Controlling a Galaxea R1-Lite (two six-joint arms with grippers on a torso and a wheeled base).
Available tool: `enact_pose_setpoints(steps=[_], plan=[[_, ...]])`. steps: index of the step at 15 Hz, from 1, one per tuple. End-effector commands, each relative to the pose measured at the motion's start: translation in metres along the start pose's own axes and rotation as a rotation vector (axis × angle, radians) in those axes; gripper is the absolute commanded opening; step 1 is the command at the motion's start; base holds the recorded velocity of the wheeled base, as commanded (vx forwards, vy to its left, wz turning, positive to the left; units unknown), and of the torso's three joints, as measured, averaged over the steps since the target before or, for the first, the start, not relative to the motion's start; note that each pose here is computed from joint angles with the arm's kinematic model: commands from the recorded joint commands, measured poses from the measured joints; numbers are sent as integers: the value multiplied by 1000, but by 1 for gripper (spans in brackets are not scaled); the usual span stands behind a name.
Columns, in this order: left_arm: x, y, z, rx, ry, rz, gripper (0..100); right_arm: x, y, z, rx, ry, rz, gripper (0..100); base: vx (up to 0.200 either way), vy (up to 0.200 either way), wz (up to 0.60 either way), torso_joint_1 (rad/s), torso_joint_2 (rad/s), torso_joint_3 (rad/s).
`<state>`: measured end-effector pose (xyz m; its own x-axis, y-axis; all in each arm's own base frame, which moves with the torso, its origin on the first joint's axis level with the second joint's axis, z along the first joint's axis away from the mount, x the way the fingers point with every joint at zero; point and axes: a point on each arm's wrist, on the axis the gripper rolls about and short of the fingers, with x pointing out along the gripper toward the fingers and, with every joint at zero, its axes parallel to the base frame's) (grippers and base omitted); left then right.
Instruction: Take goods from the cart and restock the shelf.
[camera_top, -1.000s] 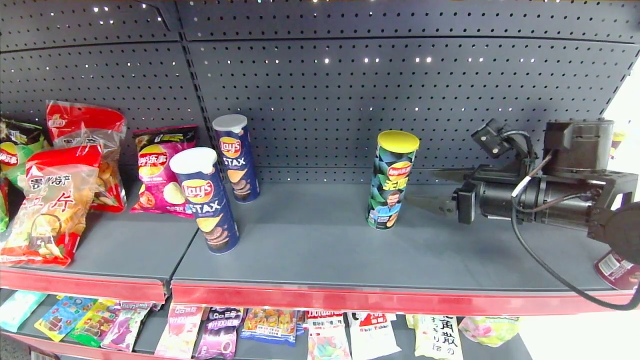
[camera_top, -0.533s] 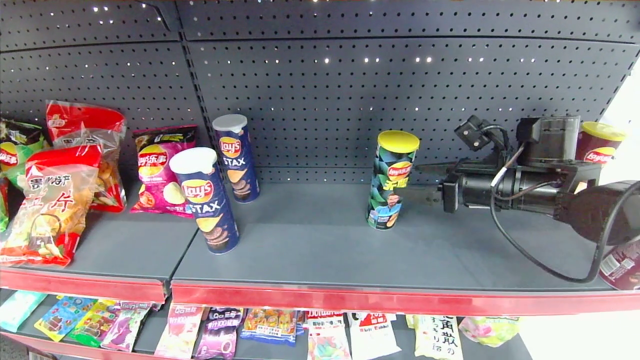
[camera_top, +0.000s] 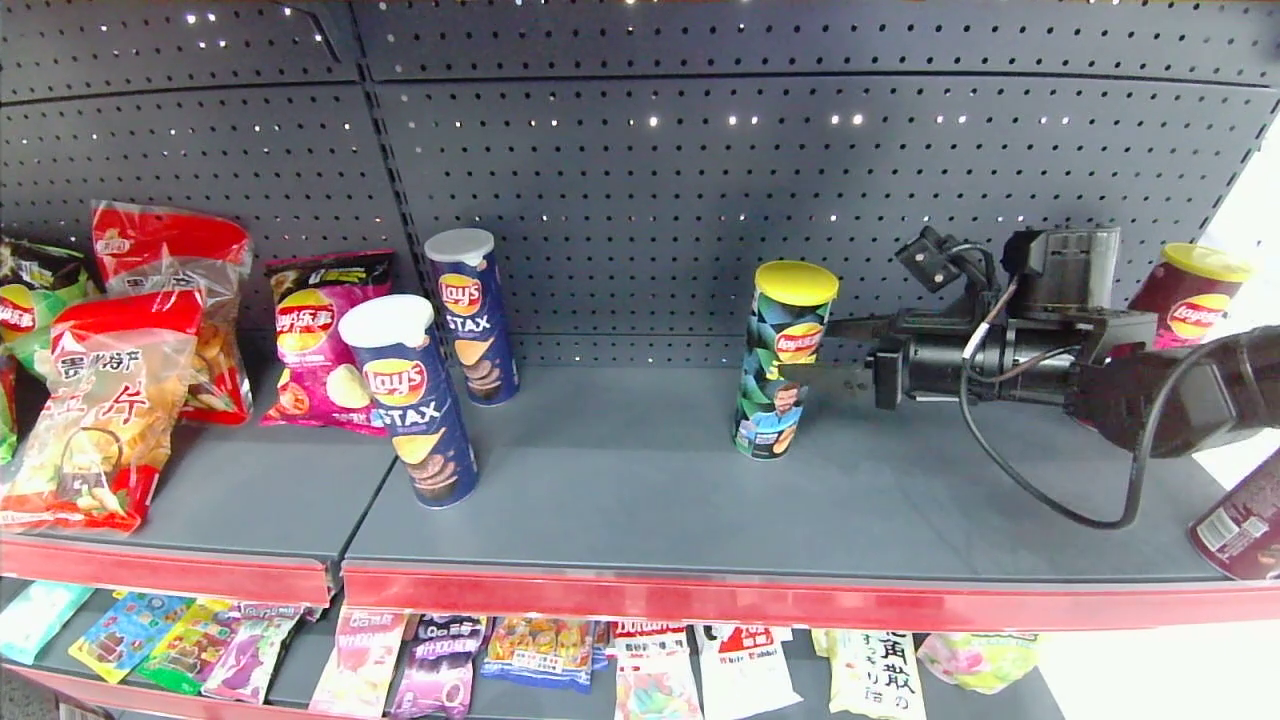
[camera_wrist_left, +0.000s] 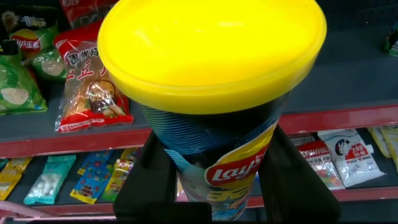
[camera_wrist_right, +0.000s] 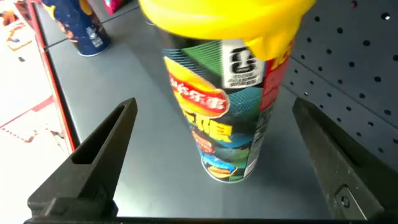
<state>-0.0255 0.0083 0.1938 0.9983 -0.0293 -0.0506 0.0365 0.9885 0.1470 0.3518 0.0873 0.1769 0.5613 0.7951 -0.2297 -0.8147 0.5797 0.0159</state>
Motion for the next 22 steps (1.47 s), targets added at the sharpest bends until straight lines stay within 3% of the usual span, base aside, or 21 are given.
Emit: enact_pose_setpoints(steps=[1,5,16,17,22], plan=[[1,0,0,0,4,0,0,7,-10,-1,-3,-9,13,100,0,0,0,0,0,0],[1,0,0,2,5,4,0,18,-15,4,-15,-38,89,100,0,0,0,0,0,0],[1,0,-1,14,11,4,0,35,-24,8,-37,-60,113,100,0,0,0,0,0,0],[1,0,0,15,8,5,0,37,-24,7,-42,-59,117,0,0,0,0,0,0,0],[-1,0,0,25,-2,13,0,36,-20,13,-56,-68,106,0,0,0,0,0,0,0]])
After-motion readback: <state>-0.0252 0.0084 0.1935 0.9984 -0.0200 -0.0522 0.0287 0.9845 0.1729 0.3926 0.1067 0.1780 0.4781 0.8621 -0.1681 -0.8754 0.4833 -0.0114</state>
